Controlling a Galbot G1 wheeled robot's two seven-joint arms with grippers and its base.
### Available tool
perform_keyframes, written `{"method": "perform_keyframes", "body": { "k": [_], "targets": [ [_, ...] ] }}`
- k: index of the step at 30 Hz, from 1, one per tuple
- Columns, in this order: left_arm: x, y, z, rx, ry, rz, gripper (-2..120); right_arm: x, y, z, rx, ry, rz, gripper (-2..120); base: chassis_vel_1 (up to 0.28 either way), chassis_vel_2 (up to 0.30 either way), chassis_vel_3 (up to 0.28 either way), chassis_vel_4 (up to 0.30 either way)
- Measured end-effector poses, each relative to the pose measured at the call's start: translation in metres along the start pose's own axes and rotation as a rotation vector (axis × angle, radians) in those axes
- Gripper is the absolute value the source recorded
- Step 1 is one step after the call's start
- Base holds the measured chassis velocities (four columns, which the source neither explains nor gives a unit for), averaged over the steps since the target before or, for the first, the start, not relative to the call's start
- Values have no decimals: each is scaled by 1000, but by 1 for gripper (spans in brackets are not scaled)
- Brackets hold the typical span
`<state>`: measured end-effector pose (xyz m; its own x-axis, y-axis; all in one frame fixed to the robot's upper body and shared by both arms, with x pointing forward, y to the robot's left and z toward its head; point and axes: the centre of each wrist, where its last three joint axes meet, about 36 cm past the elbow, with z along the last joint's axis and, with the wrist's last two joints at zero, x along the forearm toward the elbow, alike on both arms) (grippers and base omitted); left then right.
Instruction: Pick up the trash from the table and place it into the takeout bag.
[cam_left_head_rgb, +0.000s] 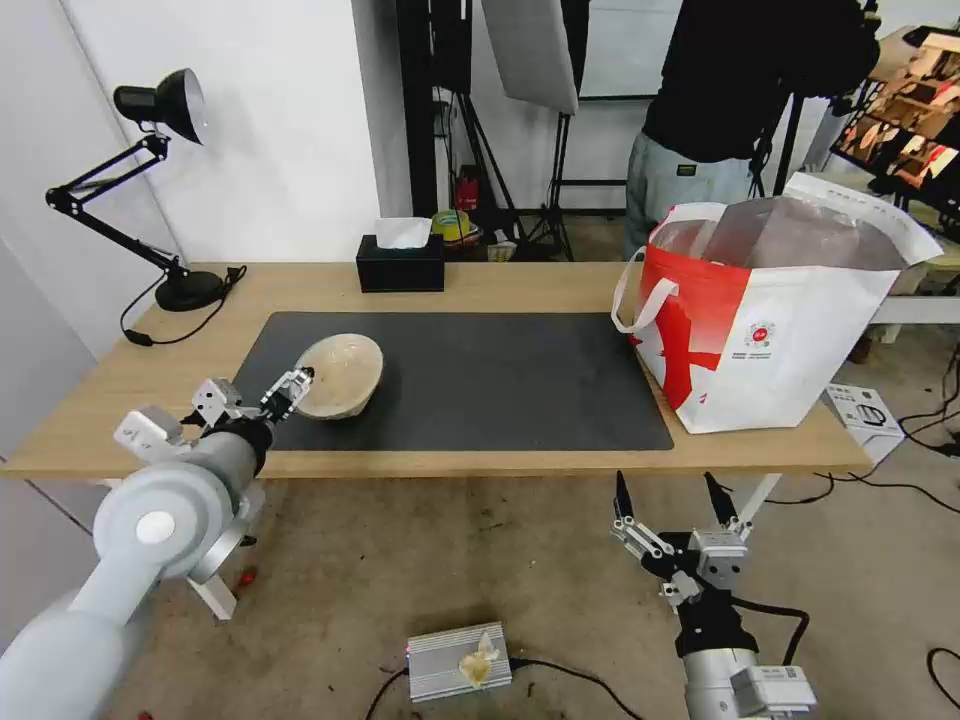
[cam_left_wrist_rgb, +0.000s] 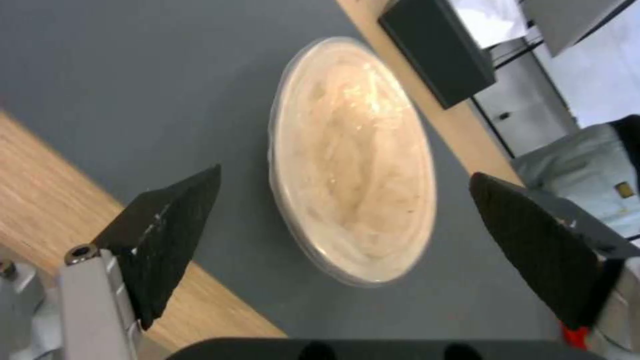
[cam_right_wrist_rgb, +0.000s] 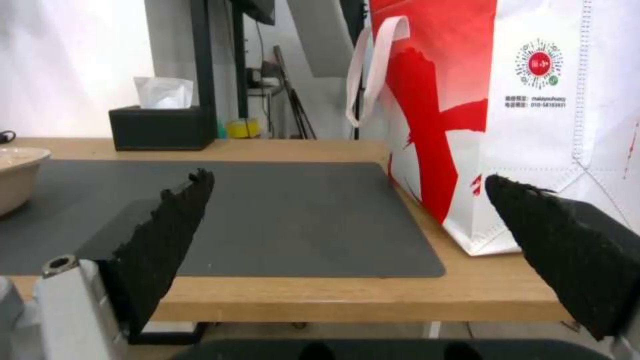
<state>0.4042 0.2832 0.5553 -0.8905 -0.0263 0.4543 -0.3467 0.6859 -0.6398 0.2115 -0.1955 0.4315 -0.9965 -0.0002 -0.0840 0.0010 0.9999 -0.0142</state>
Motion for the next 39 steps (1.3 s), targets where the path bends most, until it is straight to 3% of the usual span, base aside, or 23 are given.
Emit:
{"method": "perform_keyframes", "body": {
  "k": [19, 39],
  "targets": [
    [-33, -8, 5, 30, 70, -100, 100, 0, 0, 0, 0, 0, 0, 100, 0, 0, 0, 0],
    [-60, -31, 23, 28, 108, -77, 100, 0, 0, 0, 0, 0, 0, 100, 0, 0, 0, 0]
  ]
}}
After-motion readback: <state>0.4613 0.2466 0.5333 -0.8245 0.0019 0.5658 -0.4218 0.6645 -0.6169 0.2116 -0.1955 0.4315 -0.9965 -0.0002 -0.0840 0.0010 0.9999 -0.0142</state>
